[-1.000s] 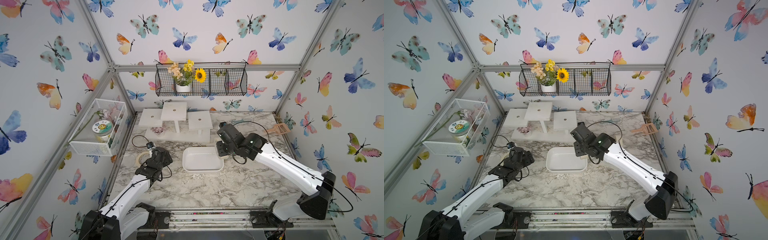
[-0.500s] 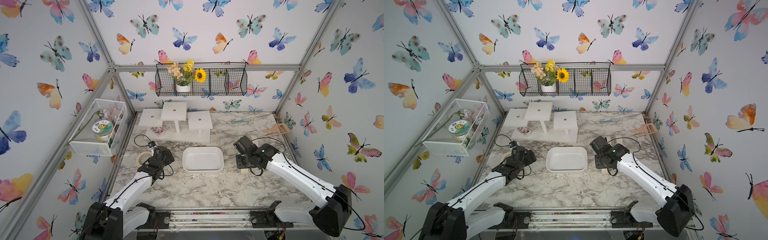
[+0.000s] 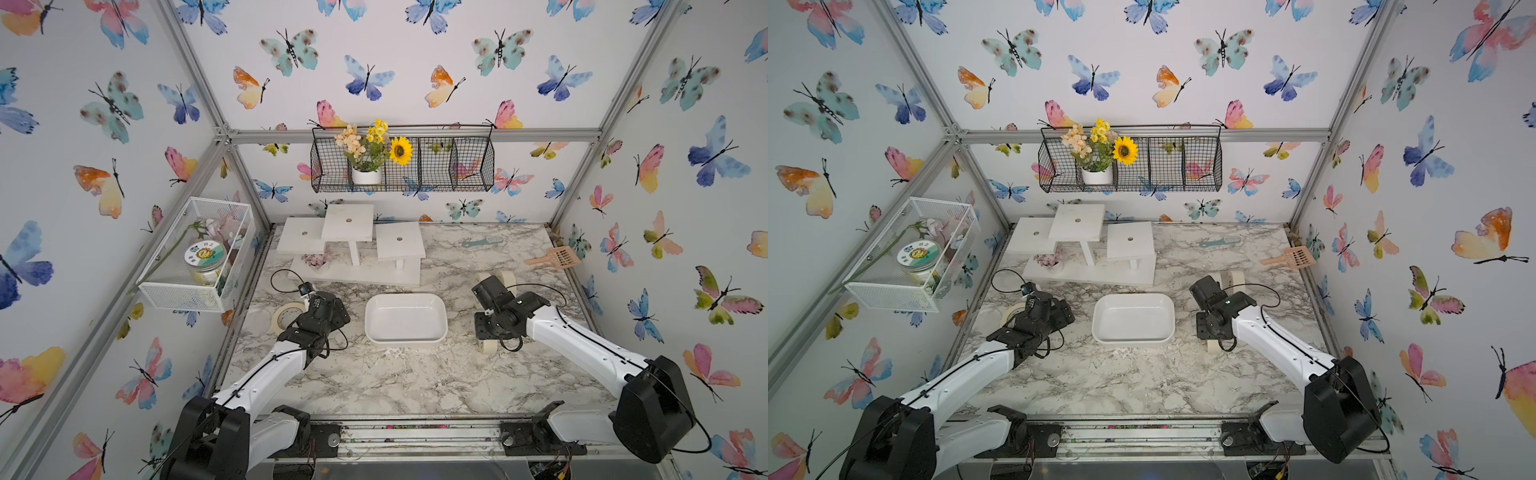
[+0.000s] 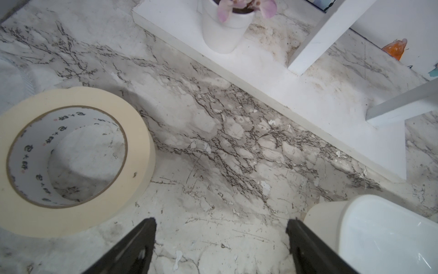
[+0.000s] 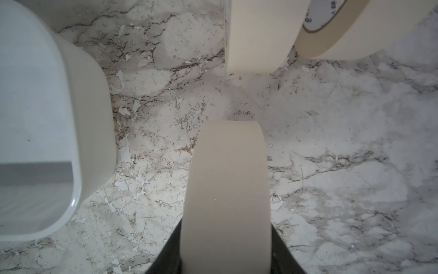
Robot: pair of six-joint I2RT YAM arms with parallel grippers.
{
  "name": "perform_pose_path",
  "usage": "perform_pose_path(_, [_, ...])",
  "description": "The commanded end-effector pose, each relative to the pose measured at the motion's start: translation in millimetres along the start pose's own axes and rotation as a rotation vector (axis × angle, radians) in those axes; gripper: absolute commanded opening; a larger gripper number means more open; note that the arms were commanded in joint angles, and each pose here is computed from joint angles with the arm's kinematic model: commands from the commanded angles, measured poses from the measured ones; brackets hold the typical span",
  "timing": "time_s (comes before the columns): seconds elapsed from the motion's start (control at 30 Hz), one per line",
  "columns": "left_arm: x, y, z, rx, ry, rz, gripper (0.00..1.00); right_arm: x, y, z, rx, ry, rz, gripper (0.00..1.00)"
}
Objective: Take out the art tape in the storage box
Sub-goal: Place the art tape at the center of the board.
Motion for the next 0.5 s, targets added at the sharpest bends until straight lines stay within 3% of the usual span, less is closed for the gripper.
perform_pose_path(0.0, [10, -6, 1, -0.013, -0.022, 0.004, 0.91, 3, -1, -2, 0.021, -0.022, -0.007, 0.02])
perform_pose_path(0.1, [11, -8, 1, -0.018, -0.025, 0.005, 0.92, 2, -2, -3, 0.019, -0.024, -0.013, 0.14])
perform_pose_path(0.2, [12, -8, 1, -0.015, -0.029, 0.004, 0.93, 3, -3, -1, 0.013, -0.026, -0.015, 0.45])
perform_pose_path(0.33, [19, -7, 5, -0.004, -0.053, -0.004, 0.98, 12, -9, 16, -0.008, -0.059, -0.022, 0.77])
perform_pose_path(0.4, [24, -8, 8, 0.002, -0.068, -0.021, 0.99, 20, -15, 32, -0.034, -0.1, -0.032, 0.99])
perform_pose_path(0.47, [33, -10, 12, 0.009, -0.092, -0.039, 0.99, 32, -23, 50, -0.066, -0.169, -0.049, 0.99])
Point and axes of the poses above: each gripper's point midway between its finger pads, its own z axis back along the fingers, its own y axis along the line the jaws close on, x = y × z, the point moved 2 cm from there along z, back along the fingers, and after that the axes turned 6 degrees about z, right-handed, at the moved point
